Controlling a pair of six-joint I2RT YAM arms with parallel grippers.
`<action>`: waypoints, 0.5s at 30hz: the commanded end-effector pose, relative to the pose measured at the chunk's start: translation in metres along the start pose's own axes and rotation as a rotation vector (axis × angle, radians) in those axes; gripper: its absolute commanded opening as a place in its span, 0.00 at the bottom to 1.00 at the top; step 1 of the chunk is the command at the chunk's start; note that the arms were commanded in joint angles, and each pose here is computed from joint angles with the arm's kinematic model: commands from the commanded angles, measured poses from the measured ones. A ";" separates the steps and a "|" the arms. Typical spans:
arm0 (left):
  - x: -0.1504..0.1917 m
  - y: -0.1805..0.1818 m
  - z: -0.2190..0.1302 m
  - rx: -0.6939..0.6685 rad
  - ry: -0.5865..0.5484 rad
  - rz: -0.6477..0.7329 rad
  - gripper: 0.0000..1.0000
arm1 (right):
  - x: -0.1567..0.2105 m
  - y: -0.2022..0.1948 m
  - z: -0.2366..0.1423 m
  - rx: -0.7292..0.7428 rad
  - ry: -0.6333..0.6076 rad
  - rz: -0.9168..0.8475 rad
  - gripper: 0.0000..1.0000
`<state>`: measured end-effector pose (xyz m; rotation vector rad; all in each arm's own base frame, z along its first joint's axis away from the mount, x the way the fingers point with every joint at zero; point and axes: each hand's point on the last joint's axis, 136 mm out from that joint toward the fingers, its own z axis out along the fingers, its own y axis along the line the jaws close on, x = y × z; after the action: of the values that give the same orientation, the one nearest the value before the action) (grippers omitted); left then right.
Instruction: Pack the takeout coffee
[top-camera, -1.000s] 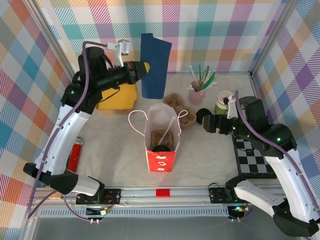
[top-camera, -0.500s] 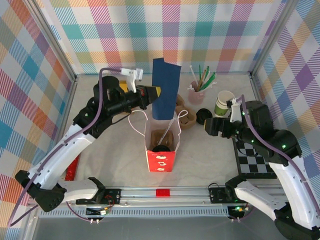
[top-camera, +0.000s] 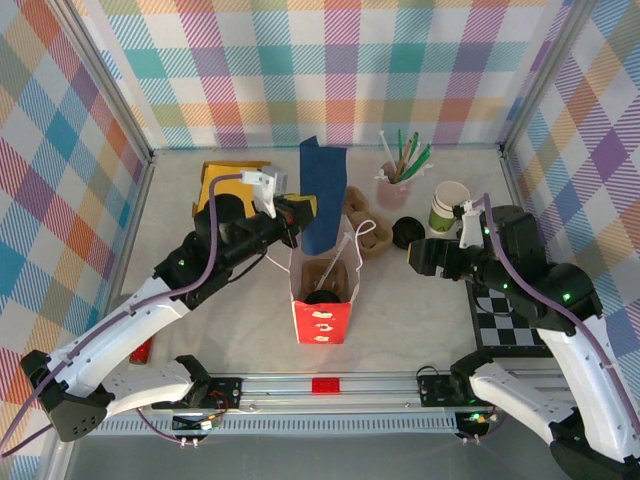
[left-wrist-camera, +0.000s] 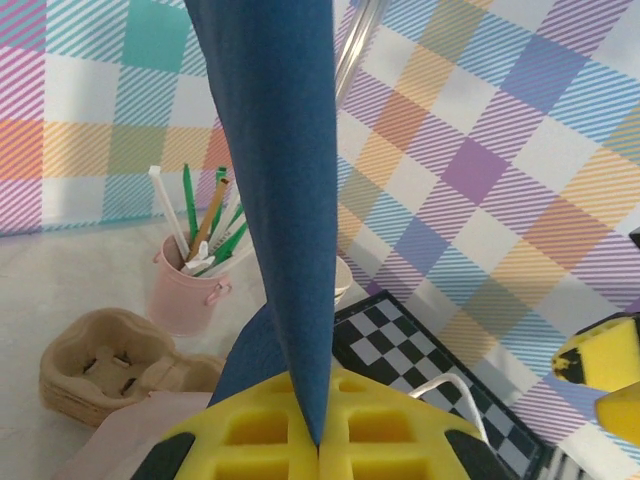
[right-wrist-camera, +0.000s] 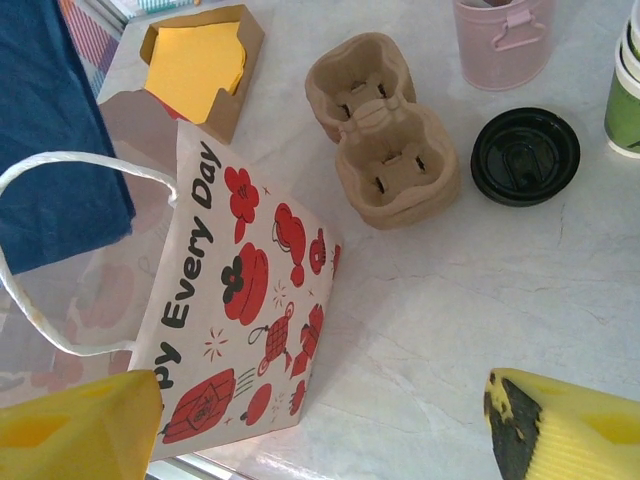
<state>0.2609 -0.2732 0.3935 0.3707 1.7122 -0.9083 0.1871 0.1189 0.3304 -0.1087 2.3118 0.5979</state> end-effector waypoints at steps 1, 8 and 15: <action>-0.019 -0.004 -0.008 -0.017 -0.123 0.048 0.00 | -0.003 0.004 -0.001 -0.026 -0.018 0.022 0.83; -0.007 -0.002 -0.009 -0.036 -0.173 0.097 0.00 | -0.005 0.007 0.002 -0.044 -0.017 0.029 0.83; 0.001 0.000 -0.010 -0.061 -0.214 0.149 0.00 | -0.004 0.010 0.006 -0.064 -0.014 0.036 0.82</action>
<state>0.2576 -0.2728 0.3687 0.3679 1.6094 -0.7720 0.1884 0.1256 0.3295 -0.1014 2.3094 0.6462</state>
